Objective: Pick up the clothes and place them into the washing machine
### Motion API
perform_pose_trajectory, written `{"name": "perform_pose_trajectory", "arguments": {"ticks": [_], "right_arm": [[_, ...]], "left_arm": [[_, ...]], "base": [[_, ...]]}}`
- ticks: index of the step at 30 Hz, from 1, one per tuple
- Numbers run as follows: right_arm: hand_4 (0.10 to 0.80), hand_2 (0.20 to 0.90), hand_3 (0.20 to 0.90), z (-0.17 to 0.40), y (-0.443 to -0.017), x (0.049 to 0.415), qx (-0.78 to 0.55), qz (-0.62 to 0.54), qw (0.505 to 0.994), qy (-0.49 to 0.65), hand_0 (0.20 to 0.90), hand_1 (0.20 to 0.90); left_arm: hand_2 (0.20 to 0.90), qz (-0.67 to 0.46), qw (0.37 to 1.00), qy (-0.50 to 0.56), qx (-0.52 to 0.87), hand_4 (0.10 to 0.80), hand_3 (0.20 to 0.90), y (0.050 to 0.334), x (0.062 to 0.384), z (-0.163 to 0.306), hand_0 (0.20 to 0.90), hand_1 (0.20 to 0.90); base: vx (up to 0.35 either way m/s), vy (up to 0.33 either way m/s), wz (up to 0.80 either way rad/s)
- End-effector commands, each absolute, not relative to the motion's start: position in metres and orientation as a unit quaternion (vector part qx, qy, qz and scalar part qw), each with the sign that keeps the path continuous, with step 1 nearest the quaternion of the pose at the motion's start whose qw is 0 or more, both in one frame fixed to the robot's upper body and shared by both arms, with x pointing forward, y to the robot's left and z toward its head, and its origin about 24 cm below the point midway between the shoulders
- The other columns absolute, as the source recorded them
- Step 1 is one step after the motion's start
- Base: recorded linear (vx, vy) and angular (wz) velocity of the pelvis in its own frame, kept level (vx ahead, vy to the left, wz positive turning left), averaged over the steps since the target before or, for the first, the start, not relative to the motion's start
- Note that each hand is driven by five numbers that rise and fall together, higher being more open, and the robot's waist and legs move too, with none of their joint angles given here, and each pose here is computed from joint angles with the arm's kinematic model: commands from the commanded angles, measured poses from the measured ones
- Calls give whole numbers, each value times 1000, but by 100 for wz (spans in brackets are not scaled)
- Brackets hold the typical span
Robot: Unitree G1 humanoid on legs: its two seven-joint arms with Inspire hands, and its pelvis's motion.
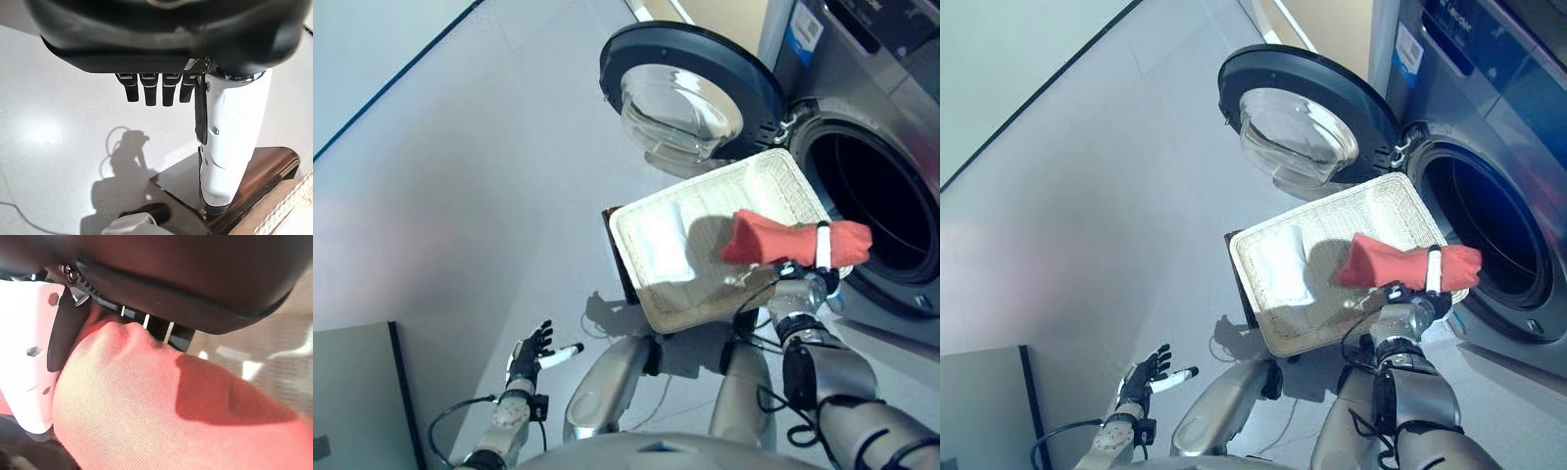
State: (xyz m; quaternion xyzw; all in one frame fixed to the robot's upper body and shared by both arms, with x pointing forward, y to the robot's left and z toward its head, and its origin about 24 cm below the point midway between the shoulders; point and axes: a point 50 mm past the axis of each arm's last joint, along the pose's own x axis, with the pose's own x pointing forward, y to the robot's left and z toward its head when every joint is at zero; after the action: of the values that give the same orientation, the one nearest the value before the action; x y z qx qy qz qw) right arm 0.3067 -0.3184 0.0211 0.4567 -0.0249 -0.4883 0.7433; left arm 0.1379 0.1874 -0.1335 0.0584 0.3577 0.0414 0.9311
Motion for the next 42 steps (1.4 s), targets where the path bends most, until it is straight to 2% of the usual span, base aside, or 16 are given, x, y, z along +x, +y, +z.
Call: {"name": "perform_pose_trajectory", "arguments": {"ticks": [1, 6, 9, 13, 21, 28, 34, 35, 36, 37, 42], "right_arm": [[300, 200, 200, 120, -356, 327, 449, -459, 738, -209, 200, 200], [300, 200, 200, 177, -371, 331, 454, -452, 715, -278, 200, 200], [300, 200, 200, 194, -375, 332, 445, -453, 717, -288, 200, 200], [300, 200, 200, 247, -379, 330, 422, -424, 720, -351, 200, 200], [300, 200, 200, 329, -377, 303, 385, -412, 678, -470, 200, 200], [300, 200, 200, 341, -383, 285, 356, -492, 635, -478, 200, 200], [306, 208, 208, 340, -378, 285, 359, -480, 637, -486, 208, 208], [339, 255, 255, 340, -376, 286, 357, -473, 641, -488, 255, 255], [496, 475, 475, 340, -375, 287, 361, -468, 642, -490, 475, 475], [800, 900, 900, 337, -375, 288, 364, -463, 644, -488, 900, 900], [800, 900, 900, 333, -376, 292, 374, -453, 648, -485, 900, 900]], "left_arm": [[900, 61, 931, 354, 64, 800, 900, 197, 136, -134, 900, 900], [900, 46, 932, 354, 67, 800, 900, 193, 136, -134, 900, 900], [900, 39, 933, 353, 63, 800, 900, 189, 136, -134, 900, 900], [900, 30, 932, 354, 65, 800, 900, 188, 132, -135, 900, 900], [900, 39, 932, 354, 61, 800, 900, 191, 128, -134, 900, 900], [900, 43, 929, 361, 72, 800, 900, 188, 124, -137, 900, 900], [900, 41, 931, 356, 66, 800, 900, 187, 124, -136, 900, 900], [900, 43, 932, 353, 64, 800, 900, 187, 126, -135, 900, 900], [900, 43, 932, 353, 65, 800, 900, 188, 126, -135, 900, 900], [900, 42, 932, 353, 64, 800, 900, 188, 126, -135, 900, 900], [900, 46, 931, 357, 65, 800, 900, 191, 125, -135, 900, 900]], "base": [[31, 33, -4], [24, 20, -9], [17, 11, -6], [28, 14, -12], [24, 1, -4], [6, 7, -10], [4, 3, -8], [-10, -2, -9], [-8, -1, -9], [-2, 2, -8], [11, 2, -5]]}}
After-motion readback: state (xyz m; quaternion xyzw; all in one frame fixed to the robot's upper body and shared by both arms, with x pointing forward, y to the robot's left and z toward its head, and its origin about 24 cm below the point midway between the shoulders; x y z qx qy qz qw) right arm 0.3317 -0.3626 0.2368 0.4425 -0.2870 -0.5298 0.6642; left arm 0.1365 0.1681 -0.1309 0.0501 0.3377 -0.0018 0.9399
